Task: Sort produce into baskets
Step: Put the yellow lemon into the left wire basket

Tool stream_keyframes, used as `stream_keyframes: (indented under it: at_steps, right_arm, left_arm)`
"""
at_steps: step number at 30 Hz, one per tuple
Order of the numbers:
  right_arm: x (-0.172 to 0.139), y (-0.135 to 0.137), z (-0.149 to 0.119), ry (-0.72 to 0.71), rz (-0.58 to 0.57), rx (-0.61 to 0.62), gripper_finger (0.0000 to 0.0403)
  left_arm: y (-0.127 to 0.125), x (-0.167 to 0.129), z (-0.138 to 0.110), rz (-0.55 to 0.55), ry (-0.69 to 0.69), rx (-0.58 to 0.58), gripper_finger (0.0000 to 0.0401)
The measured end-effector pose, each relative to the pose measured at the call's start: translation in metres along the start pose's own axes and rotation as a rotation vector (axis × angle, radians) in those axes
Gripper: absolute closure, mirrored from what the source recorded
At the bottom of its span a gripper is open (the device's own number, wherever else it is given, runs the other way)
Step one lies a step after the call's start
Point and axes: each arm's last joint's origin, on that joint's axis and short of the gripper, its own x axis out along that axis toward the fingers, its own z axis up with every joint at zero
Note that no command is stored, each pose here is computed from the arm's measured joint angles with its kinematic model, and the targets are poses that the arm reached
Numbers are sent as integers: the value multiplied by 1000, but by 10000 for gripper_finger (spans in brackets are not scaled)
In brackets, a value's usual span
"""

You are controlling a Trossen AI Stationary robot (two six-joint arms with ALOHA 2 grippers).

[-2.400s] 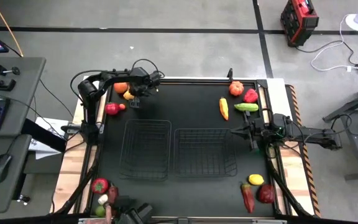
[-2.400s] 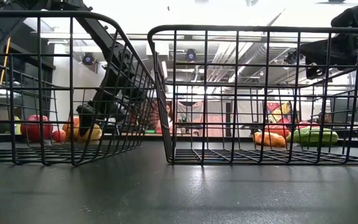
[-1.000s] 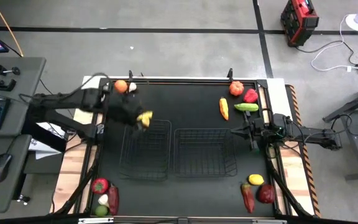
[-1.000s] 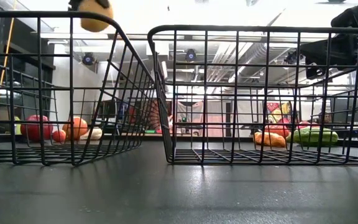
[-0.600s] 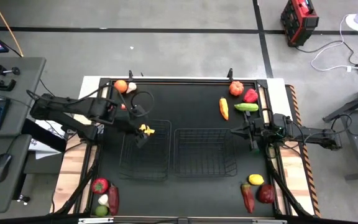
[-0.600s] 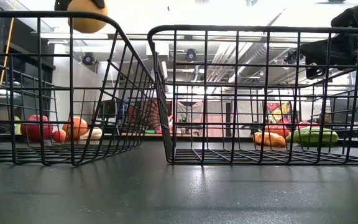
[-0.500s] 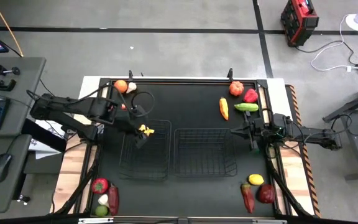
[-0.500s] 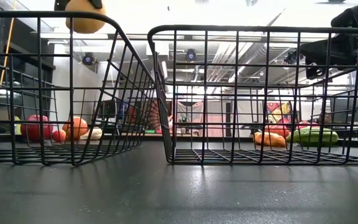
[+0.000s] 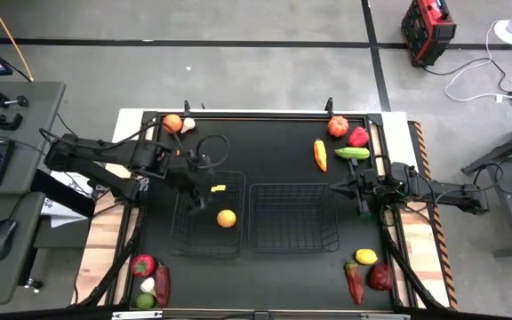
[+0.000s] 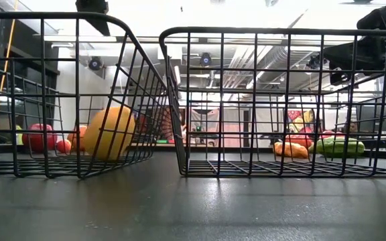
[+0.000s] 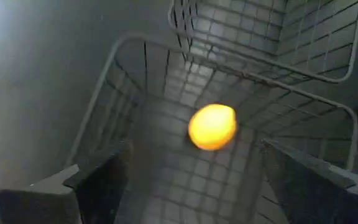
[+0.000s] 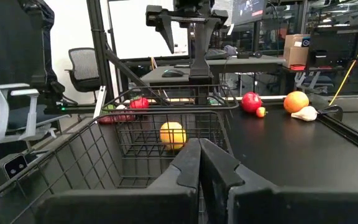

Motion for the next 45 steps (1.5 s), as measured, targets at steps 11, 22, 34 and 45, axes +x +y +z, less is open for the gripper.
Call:
stream_keyframes:
  at_steps: [11,22,34,45]
  right_arm:
    - [0,0,0,0,0,0,402]
    - [0,-2,5,-57,-73,45,402]
    - [-21,-6,66,-814,-95,884,402]
    - [33,-2,154,-314,-27,677,402]
  left_arm:
    - [-47,-6,11,-108,-357,60,57]
    - [-68,33,14,-378,-544,-494,57]
    - [6,-50,13,-49,-843,-422,57]
    - [49,-36,-46,-72,-997,-486,57]
